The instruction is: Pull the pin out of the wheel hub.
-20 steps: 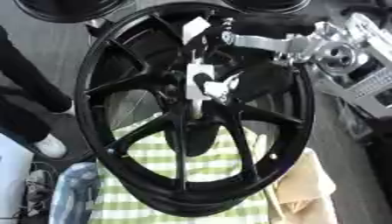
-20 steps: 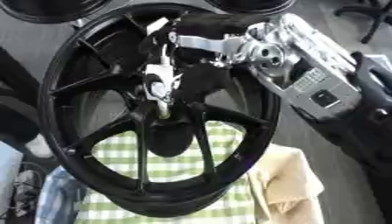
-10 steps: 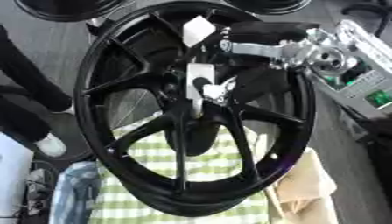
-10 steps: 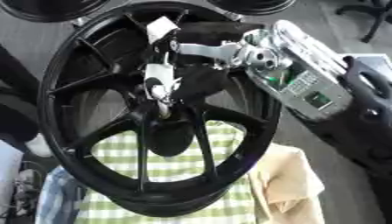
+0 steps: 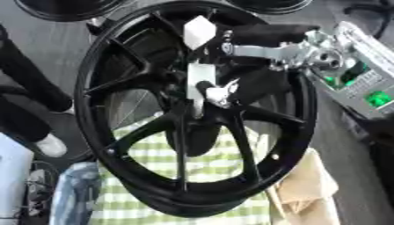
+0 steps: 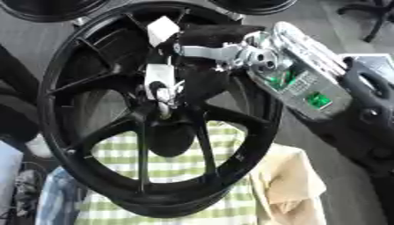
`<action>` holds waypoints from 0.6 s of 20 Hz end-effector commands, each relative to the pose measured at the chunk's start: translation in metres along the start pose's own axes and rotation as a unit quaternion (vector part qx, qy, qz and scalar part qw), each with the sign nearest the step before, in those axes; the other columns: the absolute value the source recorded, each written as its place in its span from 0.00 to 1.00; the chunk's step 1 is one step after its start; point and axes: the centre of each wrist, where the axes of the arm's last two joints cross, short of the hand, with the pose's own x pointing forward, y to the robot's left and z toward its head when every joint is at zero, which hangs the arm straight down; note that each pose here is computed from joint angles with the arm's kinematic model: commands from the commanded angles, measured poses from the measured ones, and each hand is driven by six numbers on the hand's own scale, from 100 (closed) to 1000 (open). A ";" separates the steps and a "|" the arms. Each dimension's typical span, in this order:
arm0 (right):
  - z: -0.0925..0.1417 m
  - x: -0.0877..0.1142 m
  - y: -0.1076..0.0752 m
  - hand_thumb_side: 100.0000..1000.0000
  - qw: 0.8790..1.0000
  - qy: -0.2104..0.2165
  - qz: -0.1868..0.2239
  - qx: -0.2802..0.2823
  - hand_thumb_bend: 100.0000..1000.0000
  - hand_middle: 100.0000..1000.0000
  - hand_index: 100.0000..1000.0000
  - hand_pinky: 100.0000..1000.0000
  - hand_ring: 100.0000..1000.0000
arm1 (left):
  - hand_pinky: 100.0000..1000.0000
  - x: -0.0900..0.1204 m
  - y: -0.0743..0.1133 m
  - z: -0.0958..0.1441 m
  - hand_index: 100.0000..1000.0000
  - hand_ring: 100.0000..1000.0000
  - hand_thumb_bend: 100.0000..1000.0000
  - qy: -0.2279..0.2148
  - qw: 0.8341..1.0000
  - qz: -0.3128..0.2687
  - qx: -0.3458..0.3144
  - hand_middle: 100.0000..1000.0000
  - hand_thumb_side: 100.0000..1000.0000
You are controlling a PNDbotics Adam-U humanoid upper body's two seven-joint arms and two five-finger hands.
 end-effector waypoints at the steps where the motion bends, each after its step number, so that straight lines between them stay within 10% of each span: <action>1: 0.001 -0.001 -0.005 0.73 1.000 0.006 0.006 -0.008 0.01 0.76 0.93 0.86 0.81 | 0.68 0.008 0.000 -0.003 0.66 0.60 0.00 -0.015 1.000 -0.002 -0.005 0.57 0.78; 12: -0.005 -0.006 -0.001 0.77 1.000 0.008 -0.001 0.002 0.01 0.74 0.93 0.85 0.78 | 0.68 0.009 -0.001 -0.003 0.66 0.60 0.00 -0.014 1.000 -0.001 -0.007 0.57 0.78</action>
